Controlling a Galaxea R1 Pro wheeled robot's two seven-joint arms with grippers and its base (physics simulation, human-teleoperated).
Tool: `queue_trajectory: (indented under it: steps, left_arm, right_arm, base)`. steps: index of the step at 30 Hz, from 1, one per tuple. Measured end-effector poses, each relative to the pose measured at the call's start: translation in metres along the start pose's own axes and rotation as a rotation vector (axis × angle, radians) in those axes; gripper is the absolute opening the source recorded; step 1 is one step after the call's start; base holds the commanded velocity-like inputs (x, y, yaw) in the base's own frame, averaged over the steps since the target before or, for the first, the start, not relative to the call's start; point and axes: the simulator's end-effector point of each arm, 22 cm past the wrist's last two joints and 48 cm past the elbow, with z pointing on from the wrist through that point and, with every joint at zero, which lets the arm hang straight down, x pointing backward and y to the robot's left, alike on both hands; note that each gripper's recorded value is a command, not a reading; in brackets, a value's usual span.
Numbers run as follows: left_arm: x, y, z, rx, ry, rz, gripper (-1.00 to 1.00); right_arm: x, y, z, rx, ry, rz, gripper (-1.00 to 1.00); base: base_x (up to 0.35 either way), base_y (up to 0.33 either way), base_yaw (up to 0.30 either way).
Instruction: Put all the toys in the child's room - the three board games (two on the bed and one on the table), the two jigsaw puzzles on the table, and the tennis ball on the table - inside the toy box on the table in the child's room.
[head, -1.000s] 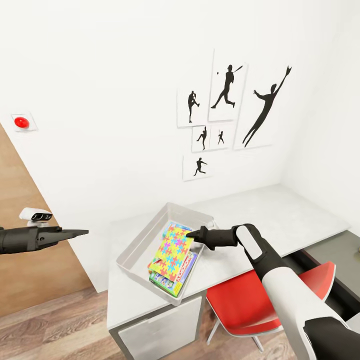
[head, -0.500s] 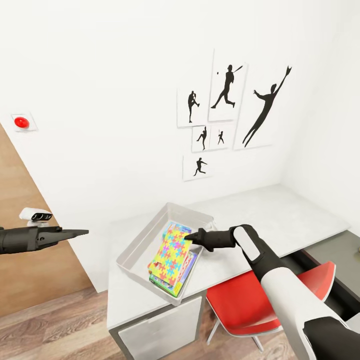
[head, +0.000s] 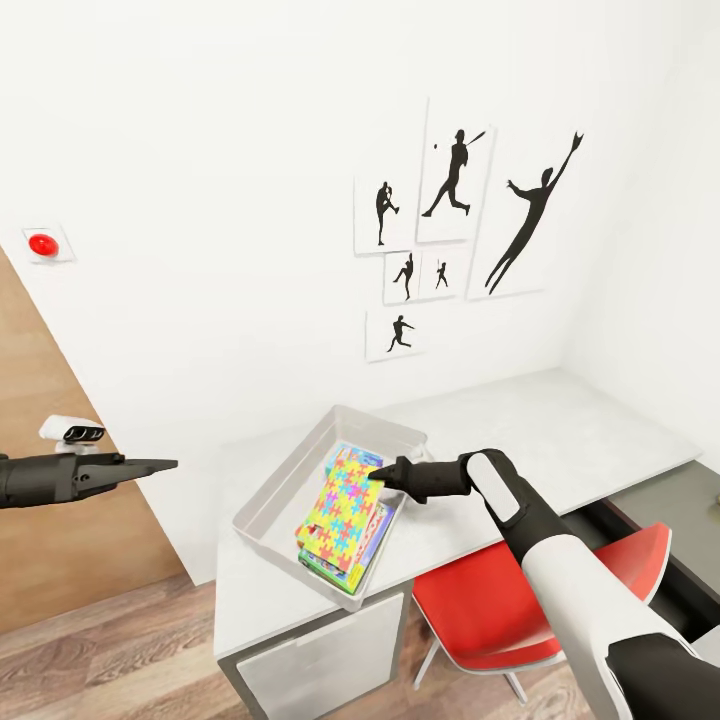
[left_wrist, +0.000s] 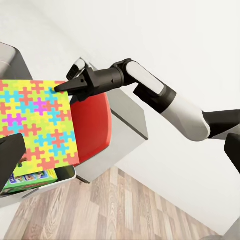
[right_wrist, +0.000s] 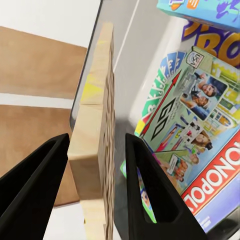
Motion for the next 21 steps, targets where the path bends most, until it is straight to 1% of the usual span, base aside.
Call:
queue_trajectory:
  steps: [7,8,12,15,18,21]
  left_arm:
    - [0.000,0.000,0.000,0.000,0.001,-0.001,1.00]
    - [0.000,0.000,0.000,0.000,0.001,-0.001,1.00]
    - [0.000,0.000,0.000,0.000,0.001,-0.001,1.00]
    - [0.000,0.000,0.000,0.000,0.001,-0.001,1.00]
    - [0.000,0.000,0.000,0.000,0.001,-0.001,1.00]
    - [0.001,0.000,0.001,0.001,0.002,-0.001,1.00]
  right_arm:
    - [-0.001,0.000,0.000,0.000,-0.003,-0.001,-1.00]
    - [-0.002,0.000,0.000,0.000,-0.007,-0.002,1.00]
    - [-0.008,0.000,0.000,0.002,-0.036,-0.014,1.00]
    - [-0.008,-0.006,0.001,0.024,-0.042,-0.032,1.00]
    - [-0.008,-0.016,0.001,0.074,-0.041,-0.070,1.00]
    - [-0.012,-0.017,0.001,0.080,-0.059,-0.095,1.00]
  base:
    - [0.000,0.000,0.000]
    - [0.000,0.000,0.000]
    - [0.000,0.000,0.000]
    - [0.000,0.000,0.000]
    - [0.000,0.000,0.000]
    - [0.000,0.000,0.000]
